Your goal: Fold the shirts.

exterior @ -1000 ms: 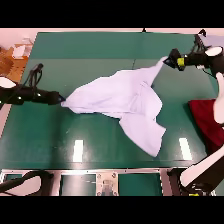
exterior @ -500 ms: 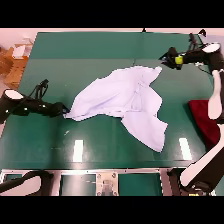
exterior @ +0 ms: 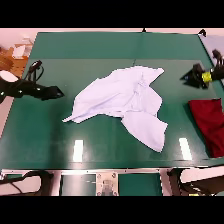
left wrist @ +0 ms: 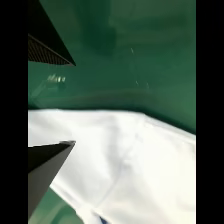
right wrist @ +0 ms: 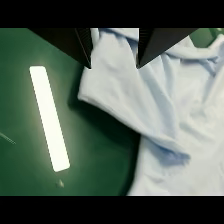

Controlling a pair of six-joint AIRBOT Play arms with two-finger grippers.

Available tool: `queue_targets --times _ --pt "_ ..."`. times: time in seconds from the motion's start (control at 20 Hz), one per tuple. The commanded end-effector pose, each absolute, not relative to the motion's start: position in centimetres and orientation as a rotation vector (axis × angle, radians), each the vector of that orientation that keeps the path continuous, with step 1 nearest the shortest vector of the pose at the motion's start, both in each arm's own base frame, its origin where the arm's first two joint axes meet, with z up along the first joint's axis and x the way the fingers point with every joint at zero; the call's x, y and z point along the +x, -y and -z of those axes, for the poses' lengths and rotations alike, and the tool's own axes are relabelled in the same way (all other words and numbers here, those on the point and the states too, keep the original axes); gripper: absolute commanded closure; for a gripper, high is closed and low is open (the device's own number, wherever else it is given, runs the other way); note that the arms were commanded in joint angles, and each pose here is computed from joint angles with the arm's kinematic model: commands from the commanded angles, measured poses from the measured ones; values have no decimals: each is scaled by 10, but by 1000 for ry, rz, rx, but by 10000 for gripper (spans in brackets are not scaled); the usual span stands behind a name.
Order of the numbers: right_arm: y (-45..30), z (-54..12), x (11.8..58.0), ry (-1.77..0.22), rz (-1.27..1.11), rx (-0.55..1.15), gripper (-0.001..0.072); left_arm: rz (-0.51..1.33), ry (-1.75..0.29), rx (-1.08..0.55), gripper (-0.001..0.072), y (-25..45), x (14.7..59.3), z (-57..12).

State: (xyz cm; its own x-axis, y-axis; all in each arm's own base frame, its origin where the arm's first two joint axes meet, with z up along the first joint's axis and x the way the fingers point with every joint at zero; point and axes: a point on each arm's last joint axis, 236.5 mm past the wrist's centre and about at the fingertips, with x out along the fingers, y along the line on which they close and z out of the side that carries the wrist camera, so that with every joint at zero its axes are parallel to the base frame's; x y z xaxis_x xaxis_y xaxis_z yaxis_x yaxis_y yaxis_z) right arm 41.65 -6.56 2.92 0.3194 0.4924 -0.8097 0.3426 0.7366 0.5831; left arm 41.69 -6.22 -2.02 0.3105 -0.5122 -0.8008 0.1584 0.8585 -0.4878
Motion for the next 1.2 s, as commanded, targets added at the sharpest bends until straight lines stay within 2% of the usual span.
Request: queue_targets --times 0.0,0.1,0.25,0.55,0.6,0.65,0.7,0.8,0.9,0.95,1.05,1.15 --pt "51 0 329 -1360 -57 834 390 638 -1192 -533 167 101 434 31" --pt "35 14 289 -1365 -24 869 390 668 -1182 -584 167 109 439 42" --pt "9 31 244 -1378 -1 898 390 690 -1211 -557 168 125 438 65" --pt "-3 32 225 -1341 18 890 391 711 -1227 -516 169 153 448 83" --pt "-3 32 225 -1345 24 900 391 715 -1224 -513 188 153 449 81" --pt "-3 33 224 -1350 27 902 390 719 -1224 -512 334 154 449 80" --pt "-3 33 223 -1356 32 904 385 733 -1228 -509 408 155 447 78" --pt "3 41 217 -1379 91 910 303 791 -1242 -492 405 158 441 67" --pt "5 52 215 -1381 121 920 286 815 -1226 -453 405 147 448 49" --pt "3 60 212 -1398 125 938 287 805 -1215 -453 403 140 454 42" --pt "0 81 207 -1424 141 969 292 746 -1199 -499 138 120 467 32" --pt "-9 96 215 -1405 107 1023 323 685 -1189 -526 138 99 474 36"
